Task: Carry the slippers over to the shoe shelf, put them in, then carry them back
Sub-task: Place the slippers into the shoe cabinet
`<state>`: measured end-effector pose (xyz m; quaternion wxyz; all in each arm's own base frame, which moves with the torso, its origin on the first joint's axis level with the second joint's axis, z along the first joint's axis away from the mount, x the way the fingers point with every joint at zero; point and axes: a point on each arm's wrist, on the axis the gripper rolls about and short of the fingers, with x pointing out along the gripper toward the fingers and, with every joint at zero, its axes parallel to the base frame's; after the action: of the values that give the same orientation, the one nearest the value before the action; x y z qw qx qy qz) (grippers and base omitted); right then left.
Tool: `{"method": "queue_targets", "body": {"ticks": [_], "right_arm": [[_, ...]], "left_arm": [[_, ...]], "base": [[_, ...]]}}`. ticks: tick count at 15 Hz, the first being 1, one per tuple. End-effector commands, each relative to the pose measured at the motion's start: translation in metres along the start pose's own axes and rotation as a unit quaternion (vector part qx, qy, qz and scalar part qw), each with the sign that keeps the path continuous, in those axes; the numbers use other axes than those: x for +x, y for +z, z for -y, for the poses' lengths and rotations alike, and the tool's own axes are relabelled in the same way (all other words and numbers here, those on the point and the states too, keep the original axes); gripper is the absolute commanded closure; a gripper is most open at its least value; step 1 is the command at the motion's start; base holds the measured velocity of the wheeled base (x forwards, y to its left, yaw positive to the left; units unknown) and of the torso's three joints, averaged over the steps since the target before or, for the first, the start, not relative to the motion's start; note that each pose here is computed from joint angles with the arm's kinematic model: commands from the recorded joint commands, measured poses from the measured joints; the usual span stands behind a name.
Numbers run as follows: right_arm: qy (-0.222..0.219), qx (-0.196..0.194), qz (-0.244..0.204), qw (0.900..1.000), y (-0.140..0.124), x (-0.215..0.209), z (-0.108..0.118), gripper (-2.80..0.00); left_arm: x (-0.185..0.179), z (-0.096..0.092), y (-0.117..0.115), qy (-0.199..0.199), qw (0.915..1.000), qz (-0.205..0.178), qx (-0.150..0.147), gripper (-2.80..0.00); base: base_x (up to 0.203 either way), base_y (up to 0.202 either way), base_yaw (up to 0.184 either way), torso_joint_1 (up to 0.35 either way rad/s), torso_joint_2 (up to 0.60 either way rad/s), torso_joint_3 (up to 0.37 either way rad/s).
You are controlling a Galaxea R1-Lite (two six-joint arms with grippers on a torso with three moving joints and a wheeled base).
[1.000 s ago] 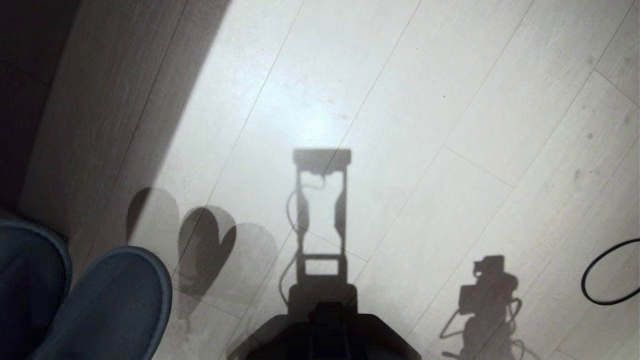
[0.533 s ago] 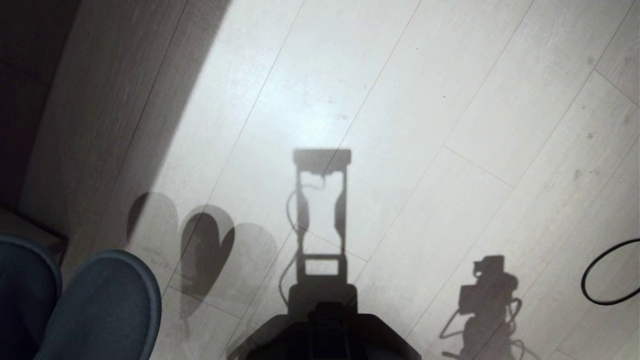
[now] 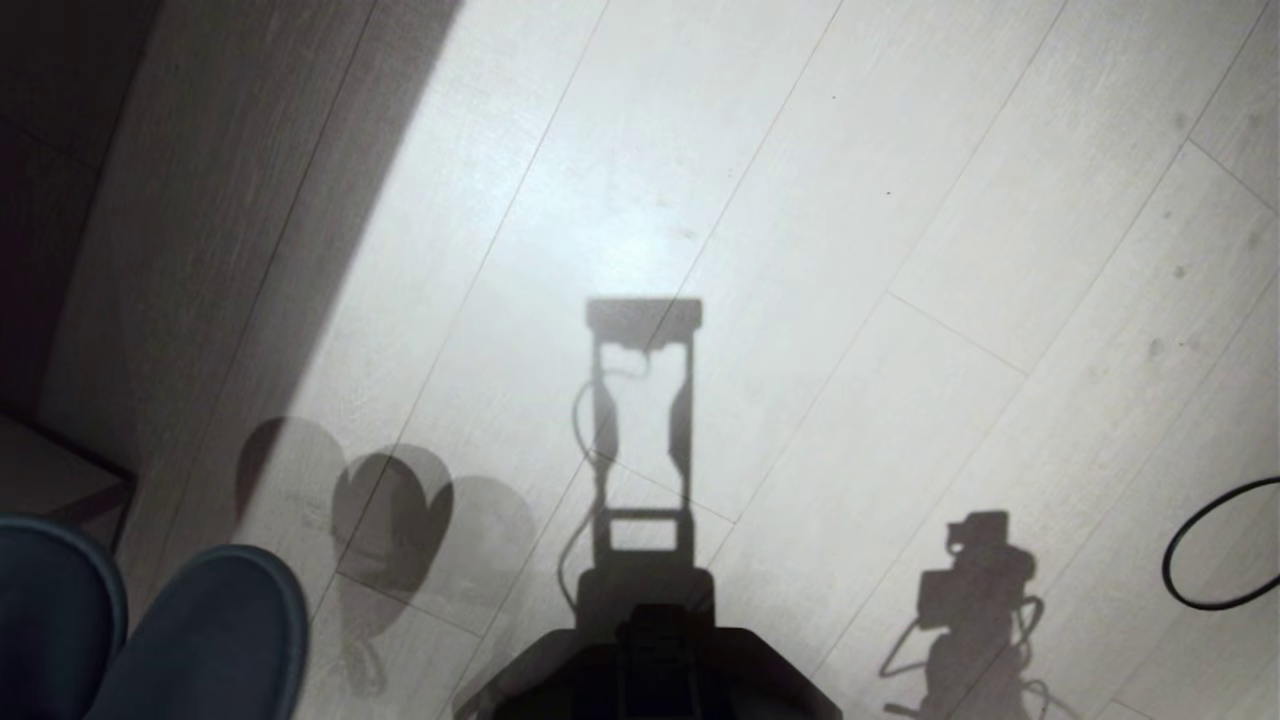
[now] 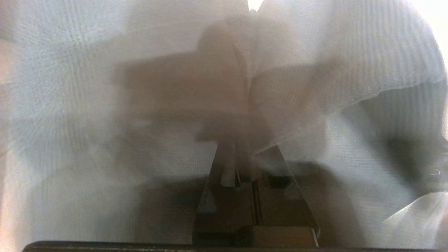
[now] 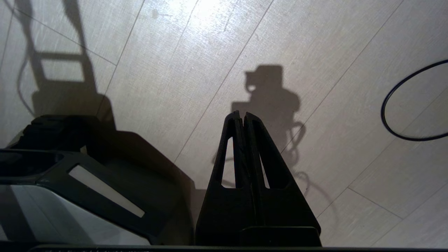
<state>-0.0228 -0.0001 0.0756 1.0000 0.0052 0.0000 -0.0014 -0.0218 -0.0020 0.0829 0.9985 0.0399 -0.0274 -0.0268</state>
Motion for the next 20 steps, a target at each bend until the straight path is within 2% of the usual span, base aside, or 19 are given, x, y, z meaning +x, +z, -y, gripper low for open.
{"method": "queue_targets", "body": {"ticks": [1, 2, 4, 5, 20], "right_arm": [[0.001, 0.000, -0.001, 1.000, -0.0001, 0.0001, 0.0000, 0.00], [0.001, 0.000, 0.000, 1.000, -0.0001, 0.0000, 0.0000, 0.00], [0.001, 0.000, 0.000, 1.000, -0.0001, 0.0000, 0.0000, 0.00], [0.001, 0.000, 0.000, 1.000, -0.0001, 0.0000, 0.0000, 0.00], [0.001, 0.000, -0.001, 1.000, -0.0001, 0.0001, 0.0000, 0.00]], "left_arm": [[-0.0013, 0.0001, 0.0001, 0.002, 1.0000, 0.010, 0.001, 0.00], [-0.0013, 0.0000, -0.0001, 0.003, 1.0000, 0.009, 0.000, 0.00], [-0.0017, -0.0006, -0.0076, 0.027, 0.9991, -0.032, 0.005, 0.00], [-0.0019, -0.0007, -0.0078, 0.029, 0.9990, -0.035, 0.005, 0.00], [-0.0019, -0.0005, -0.0078, 0.024, 0.9990, -0.035, 0.011, 0.00]], "base": [[0.000, 0.000, 0.000, 0.000, 0.00, 0.000], [0.000, 0.000, 0.000, 0.000, 0.00, 0.000], [0.000, 0.000, 0.000, 0.000, 0.00, 0.000], [0.000, 0.000, 0.000, 0.000, 0.00, 0.000], [0.000, 0.000, 0.000, 0.000, 0.00, 0.000]]}}
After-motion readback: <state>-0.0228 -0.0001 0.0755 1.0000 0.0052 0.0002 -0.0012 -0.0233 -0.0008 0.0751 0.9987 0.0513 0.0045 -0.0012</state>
